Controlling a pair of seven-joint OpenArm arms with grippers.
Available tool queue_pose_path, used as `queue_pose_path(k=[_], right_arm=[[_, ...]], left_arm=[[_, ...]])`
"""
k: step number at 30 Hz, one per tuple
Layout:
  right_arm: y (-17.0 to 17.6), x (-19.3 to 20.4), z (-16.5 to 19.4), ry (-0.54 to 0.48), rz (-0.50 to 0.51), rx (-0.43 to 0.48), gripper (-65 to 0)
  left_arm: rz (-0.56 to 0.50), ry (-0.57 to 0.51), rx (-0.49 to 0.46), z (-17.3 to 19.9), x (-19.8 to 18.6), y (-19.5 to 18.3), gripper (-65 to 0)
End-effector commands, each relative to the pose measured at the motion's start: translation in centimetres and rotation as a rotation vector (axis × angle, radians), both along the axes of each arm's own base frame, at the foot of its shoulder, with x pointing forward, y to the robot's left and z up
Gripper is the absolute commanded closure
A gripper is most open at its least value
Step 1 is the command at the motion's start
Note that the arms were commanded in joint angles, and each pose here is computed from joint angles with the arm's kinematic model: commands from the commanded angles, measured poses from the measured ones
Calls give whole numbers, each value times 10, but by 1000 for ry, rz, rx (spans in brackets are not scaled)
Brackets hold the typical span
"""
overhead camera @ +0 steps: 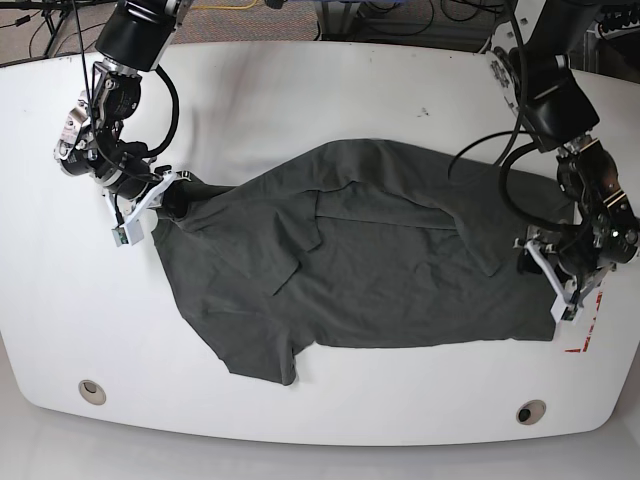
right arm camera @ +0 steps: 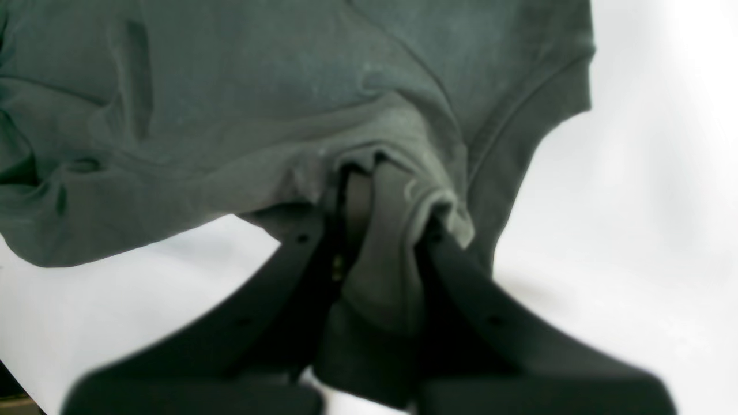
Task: Fold the T-shirt properly
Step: 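Grasp the shirt's side edge with the left gripper and drag it outward, then lift the held edge with the left gripper and pull it away from the right gripper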
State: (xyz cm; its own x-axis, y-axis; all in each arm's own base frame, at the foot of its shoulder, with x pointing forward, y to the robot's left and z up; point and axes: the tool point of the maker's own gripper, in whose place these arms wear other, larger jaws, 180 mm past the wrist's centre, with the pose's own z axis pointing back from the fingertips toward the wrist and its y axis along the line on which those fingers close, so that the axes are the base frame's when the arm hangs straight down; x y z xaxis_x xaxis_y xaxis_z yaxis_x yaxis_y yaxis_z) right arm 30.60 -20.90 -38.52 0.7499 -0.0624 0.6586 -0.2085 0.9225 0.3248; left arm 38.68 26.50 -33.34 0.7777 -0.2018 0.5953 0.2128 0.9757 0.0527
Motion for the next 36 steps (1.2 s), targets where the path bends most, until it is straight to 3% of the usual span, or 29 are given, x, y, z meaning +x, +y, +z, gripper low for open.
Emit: queue_pose_path(k=[1, 7, 18, 29, 36], right_arm=[[-4, 12, 17, -63, -2, -4, 0], [-4, 13, 18, -63, -2, -6, 0], [-5, 13, 18, -63, -2, -7, 0], [-6, 18, 22, -77, -4, -9, 0], [-6, 18, 22, -77, -4, -9, 0]], left_arm=[[-15, -95, -60, 17, 29, -11, -393], [-40, -68, -196, -6, 54, -36, -393], [-103, -22, -309, -41, 66, -77, -393], [-99, 2, -306, -48, 60, -75, -390], [-76, 27, -268, -47, 54, -50, -390]])
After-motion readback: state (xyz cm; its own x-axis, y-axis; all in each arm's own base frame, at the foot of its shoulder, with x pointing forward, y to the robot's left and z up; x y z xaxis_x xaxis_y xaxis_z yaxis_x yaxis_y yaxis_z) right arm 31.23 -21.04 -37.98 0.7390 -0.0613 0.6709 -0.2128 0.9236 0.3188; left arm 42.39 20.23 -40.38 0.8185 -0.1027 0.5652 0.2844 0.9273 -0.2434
